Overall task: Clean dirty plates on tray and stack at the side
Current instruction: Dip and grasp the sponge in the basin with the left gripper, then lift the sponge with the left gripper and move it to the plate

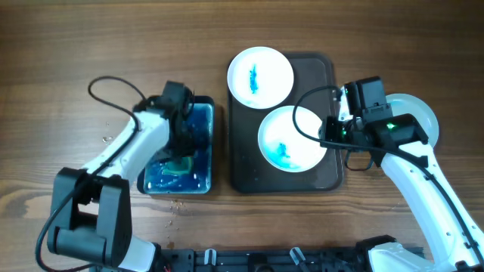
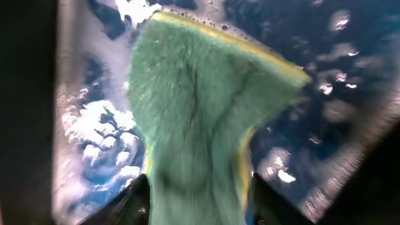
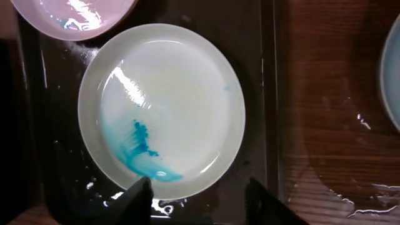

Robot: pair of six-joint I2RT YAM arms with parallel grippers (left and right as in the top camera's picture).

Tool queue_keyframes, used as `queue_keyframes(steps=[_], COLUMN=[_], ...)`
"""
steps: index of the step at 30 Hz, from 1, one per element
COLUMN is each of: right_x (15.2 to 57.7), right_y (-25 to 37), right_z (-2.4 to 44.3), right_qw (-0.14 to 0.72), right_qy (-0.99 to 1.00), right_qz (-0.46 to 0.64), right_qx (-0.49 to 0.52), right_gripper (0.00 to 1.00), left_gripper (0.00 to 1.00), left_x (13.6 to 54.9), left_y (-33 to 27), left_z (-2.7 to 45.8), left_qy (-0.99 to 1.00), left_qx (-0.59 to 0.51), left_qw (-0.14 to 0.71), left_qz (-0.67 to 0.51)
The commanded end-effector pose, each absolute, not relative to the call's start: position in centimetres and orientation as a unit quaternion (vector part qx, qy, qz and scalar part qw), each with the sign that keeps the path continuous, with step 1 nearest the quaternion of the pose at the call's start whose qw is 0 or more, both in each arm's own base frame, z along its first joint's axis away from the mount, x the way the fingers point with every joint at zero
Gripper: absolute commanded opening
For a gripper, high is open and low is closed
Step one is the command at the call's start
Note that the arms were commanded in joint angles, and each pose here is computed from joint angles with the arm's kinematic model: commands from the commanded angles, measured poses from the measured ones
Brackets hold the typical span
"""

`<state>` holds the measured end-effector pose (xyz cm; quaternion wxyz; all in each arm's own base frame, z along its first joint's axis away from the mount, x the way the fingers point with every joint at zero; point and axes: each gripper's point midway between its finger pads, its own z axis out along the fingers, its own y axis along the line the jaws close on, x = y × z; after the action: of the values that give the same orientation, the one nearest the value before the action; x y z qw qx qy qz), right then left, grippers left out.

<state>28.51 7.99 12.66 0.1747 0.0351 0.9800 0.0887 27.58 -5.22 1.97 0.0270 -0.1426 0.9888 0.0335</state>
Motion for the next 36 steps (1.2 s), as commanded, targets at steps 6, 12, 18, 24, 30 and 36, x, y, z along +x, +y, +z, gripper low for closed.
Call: queue_keyframes(steps=[6,12,18,24,30,36], right_x=[29.4,30.4,30.5,30.1,29.9,29.0], right_y=[5.9,5.9,6.1,6.9,7.1,7.1], right_z=[11.3,8.5,5.4,2.0,-1.4,-1.7], right_qw=[0.162,0.115,0.07,0.029,0.015,-0.011], right_qy=[0.983,0.984,0.985,0.988,0.988,0.983], right_qz=[0.053,0.123,0.153,0.15,0.146,0.145], right_qx=[0.074,0.054,0.027,0.017,0.049,0.116], right_gripper=[0.55,0.54,0.48,0.33,0.18,0.04], left_gripper=[0.04,0.04,0.04,0.04,0.04,0.04], left_x=[26.8,28.6,31.8,33.3,32.8,32.9], left_y=[-4.6,-5.1,-5.9,-8.8,-11.7,-16.3], left_z=[0.2,5.6,14.3,18.8,18.4,16.4], left_qy=[0.988,0.988,0.984,0.98,0.981,0.98], left_qx=[-0.143,-0.144,-0.136,-0.104,-0.083,-0.067], left_qw=[0.037,0.049,0.117,0.154,0.129,0.097], left_qz=[0.037,0.032,0.002,-0.065,-0.122,-0.158])
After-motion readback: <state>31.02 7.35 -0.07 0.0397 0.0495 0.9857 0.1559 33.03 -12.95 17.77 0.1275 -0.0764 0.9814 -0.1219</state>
